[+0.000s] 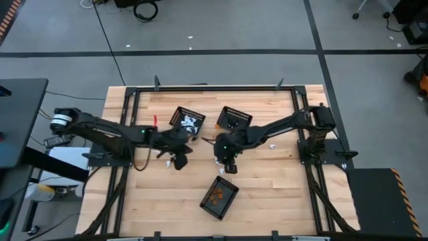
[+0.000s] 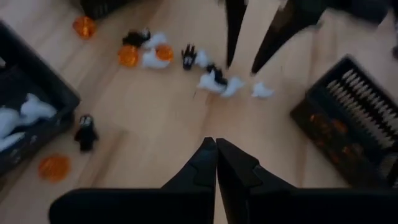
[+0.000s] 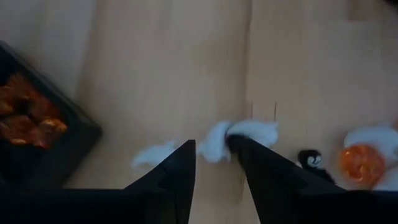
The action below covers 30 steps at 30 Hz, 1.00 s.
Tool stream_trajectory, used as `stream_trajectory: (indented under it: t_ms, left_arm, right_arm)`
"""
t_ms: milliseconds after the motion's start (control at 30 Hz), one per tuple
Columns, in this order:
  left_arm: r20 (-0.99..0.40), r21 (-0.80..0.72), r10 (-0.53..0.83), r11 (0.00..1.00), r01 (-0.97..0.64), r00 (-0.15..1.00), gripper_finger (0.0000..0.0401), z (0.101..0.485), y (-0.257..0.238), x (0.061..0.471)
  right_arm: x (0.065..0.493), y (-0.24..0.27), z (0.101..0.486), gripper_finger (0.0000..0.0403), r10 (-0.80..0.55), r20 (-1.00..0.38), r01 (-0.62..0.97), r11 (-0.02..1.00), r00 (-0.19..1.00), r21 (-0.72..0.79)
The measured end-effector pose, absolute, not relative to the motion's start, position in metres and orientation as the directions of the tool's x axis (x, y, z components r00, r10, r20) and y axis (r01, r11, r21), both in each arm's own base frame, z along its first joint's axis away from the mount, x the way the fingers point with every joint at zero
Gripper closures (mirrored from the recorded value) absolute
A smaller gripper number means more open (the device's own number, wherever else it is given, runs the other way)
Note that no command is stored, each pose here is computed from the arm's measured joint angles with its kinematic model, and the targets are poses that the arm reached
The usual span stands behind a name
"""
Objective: Sort Halloween decoration
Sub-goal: Put the black skeleton toy into the top right black basket
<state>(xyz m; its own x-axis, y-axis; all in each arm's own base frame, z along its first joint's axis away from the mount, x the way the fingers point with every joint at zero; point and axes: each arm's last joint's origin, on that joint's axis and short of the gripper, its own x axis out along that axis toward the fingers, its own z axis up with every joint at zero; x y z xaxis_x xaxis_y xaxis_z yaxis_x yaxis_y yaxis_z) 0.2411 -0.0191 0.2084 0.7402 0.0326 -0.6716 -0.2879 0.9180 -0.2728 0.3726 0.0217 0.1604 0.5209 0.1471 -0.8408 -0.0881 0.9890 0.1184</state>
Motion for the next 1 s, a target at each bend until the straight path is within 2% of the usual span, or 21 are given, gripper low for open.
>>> stream_trajectory:
  t_ms: [367, 667, 833, 1000]
  left_arm:
    - [-0.683, -0.302, 0.05, 0.889, -0.343, 0.729, 0.0381, 0.208, -0.015, 0.21]
    - [-0.676, -0.295, 0.074, 0.885, -0.361, 0.734, 0.0381, 0.211, -0.014, 0.207]
    - [-0.678, -0.295, 0.074, 0.884, -0.364, 0.731, 0.0381, 0.21, -0.014, 0.207]
    - [-0.679, -0.299, 0.074, 0.88, -0.368, 0.73, 0.0381, 0.21, -0.014, 0.207]
  right_arm:
    - [0.38, 0.017, 0.141, 0.0247, 0.069, -0.88, -0.137, 0.991, 0.471, 0.005]
    - [0.378, 0.004, 0.139, 0.0247, 0.129, -0.887, -0.175, 0.983, 0.444, 0.055]
    - [0.376, -0.004, 0.137, 0.0247, 0.206, -0.879, -0.184, 0.973, 0.431, 0.138]
    - [0.374, -0.006, 0.136, 0.0247, 0.203, -0.887, -0.181, 0.974, 0.415, 0.138]
